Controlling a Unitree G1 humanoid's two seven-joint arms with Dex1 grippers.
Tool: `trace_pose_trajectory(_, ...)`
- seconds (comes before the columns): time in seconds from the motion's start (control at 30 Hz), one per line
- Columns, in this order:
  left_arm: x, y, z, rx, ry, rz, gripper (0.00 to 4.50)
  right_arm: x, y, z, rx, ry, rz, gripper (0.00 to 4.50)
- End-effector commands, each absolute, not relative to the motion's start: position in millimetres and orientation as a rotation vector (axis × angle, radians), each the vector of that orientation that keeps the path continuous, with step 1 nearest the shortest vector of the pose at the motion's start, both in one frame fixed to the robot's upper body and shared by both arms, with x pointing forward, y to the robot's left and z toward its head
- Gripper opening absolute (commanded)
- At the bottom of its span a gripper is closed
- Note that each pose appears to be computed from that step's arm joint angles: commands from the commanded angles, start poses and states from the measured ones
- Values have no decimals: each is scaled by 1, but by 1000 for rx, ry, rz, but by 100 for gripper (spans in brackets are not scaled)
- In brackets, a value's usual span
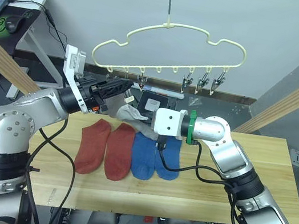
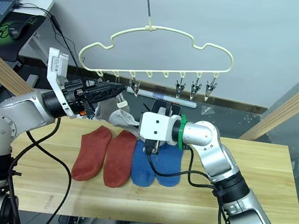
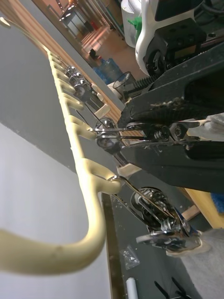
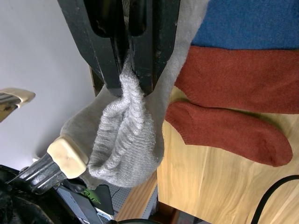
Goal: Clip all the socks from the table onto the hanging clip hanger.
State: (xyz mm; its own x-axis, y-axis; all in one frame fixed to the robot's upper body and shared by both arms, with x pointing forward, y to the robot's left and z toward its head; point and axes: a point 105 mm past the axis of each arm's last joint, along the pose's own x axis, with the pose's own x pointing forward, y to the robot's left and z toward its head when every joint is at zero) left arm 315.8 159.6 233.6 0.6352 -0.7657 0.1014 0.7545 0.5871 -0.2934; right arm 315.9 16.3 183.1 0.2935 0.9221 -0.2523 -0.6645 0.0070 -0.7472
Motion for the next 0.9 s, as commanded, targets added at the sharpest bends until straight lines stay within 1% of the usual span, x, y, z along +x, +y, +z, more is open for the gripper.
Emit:
trace_pose_trajectory(0.03, 314, 161, 241, -325, 18, -904, 24, 311, 23, 193, -939, -410, 1287, 0)
trace_pose_trajectory(0.17, 314, 161, 241, -329, 22, -909, 24, 314, 22, 191, -949, -387, 1288, 0)
trace_pose_trajectory(0.5, 314, 160, 241, -329, 26, -917, 24, 317, 26, 196, -904, -375, 1274, 0)
trace_pose_trajectory(0.9, 313, 159, 237, -308, 38, -921, 24, 321, 24, 208, -891, -407, 1230, 0)
